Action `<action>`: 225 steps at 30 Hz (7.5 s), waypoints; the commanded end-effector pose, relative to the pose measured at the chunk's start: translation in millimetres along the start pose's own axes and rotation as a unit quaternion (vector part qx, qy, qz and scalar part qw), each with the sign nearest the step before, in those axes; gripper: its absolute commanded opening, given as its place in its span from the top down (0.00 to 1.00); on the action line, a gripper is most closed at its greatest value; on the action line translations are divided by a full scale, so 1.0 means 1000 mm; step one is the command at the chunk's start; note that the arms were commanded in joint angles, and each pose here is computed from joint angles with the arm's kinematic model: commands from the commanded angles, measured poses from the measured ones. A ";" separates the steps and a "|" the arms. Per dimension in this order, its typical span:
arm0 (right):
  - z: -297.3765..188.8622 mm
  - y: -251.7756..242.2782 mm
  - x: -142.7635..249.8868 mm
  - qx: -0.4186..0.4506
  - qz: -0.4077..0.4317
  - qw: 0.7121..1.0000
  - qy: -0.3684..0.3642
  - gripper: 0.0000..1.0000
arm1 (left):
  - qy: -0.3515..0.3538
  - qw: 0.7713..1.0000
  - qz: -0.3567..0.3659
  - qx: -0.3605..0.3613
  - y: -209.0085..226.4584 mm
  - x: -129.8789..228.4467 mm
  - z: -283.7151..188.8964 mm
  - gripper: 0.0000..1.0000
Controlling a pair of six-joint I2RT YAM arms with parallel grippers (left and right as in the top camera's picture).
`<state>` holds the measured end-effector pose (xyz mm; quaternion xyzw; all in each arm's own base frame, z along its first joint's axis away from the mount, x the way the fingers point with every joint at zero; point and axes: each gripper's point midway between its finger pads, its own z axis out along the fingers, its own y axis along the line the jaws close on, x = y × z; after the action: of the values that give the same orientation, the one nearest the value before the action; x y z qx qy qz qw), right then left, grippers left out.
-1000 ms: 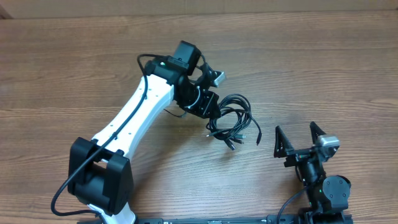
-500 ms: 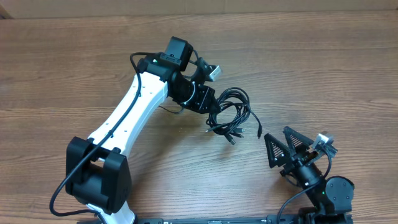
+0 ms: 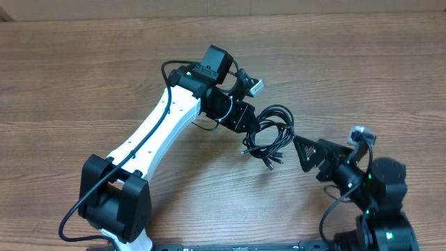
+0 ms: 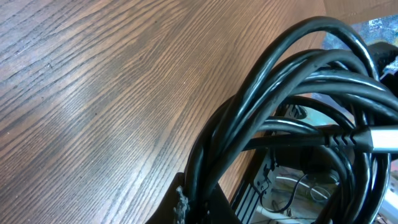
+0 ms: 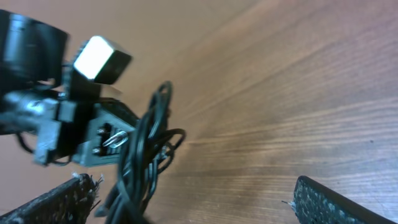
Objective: Untangle cables
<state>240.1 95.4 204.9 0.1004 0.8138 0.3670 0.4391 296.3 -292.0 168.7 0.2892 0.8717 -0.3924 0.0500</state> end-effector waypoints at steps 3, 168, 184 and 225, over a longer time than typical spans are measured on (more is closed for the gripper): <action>0.014 -0.009 0.001 0.023 -0.004 0.999 0.036 0.00 | -0.018 0.999 0.029 0.032 -0.026 -0.009 -0.010 0.96; 0.035 0.033 -0.033 -0.072 0.182 0.980 0.033 0.00 | -0.348 0.897 -0.083 -0.260 -0.052 -0.088 -0.097 0.96; 0.034 0.035 -0.024 -0.077 0.189 0.977 0.058 0.00 | -0.355 0.881 -0.212 -0.228 -0.045 -0.076 -0.090 0.96; 0.066 -0.028 -0.003 0.045 0.215 0.973 0.076 0.02 | -0.367 0.829 -0.419 -0.050 -0.083 -0.096 -0.044 0.96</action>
<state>294.7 109.6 167.4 0.2781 0.8096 0.4400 0.2712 342.3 -334.5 260.8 -0.2845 0.8559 -0.3671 0.2274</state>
